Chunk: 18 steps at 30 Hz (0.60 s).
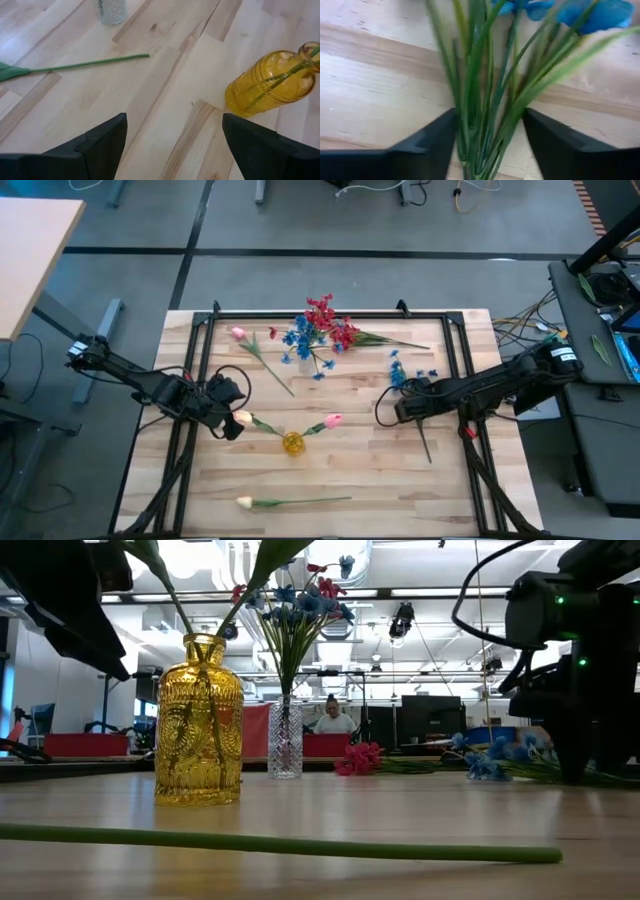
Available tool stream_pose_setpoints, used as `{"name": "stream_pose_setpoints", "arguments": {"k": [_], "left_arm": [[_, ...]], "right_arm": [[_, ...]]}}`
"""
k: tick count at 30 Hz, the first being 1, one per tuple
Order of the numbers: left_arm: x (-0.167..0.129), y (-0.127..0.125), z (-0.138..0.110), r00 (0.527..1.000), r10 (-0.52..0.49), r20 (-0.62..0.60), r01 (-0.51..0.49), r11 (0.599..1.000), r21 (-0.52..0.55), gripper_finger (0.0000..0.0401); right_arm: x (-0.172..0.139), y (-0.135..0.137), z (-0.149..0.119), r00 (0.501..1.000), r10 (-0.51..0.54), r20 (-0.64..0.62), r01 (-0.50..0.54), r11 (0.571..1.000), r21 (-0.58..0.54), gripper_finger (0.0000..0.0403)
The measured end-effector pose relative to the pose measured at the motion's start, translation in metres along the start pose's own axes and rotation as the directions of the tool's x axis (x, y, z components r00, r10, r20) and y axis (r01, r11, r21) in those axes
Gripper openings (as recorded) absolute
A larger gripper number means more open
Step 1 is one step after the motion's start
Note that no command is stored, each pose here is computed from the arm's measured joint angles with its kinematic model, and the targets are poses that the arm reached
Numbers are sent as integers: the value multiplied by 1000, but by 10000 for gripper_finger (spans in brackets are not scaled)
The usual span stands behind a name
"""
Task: Sort flowers into vase by color
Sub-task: Put the blue flowers into the transparent vase
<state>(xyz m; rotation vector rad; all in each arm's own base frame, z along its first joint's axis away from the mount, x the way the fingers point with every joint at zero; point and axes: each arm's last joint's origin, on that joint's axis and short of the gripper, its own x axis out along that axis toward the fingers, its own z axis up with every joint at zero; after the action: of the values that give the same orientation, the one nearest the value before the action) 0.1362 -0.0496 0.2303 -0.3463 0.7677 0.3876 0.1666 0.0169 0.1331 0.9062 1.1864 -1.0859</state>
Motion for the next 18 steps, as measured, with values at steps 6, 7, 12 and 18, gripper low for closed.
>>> {"name": "stream_pose_setpoints", "arguments": {"k": [6,7,12,18], "left_arm": [[0,-2,2,1000,-21,19,20,1000,21,310],[0,-2,2,1000,-20,19,20,1000,21,310],[0,-2,2,999,-7,33,6,1000,30,310],[0,-3,4,999,-24,46,20,996,85,310]], "right_arm": [[-3,2,0,1000,1,-16,-1,1000,-11,69],[-4,3,1,1000,3,-16,-3,1000,-15,49],[-12,6,2,1000,9,-15,-10,999,-42,22],[-46,15,7,999,41,2,-41,996,-75,23]]}}
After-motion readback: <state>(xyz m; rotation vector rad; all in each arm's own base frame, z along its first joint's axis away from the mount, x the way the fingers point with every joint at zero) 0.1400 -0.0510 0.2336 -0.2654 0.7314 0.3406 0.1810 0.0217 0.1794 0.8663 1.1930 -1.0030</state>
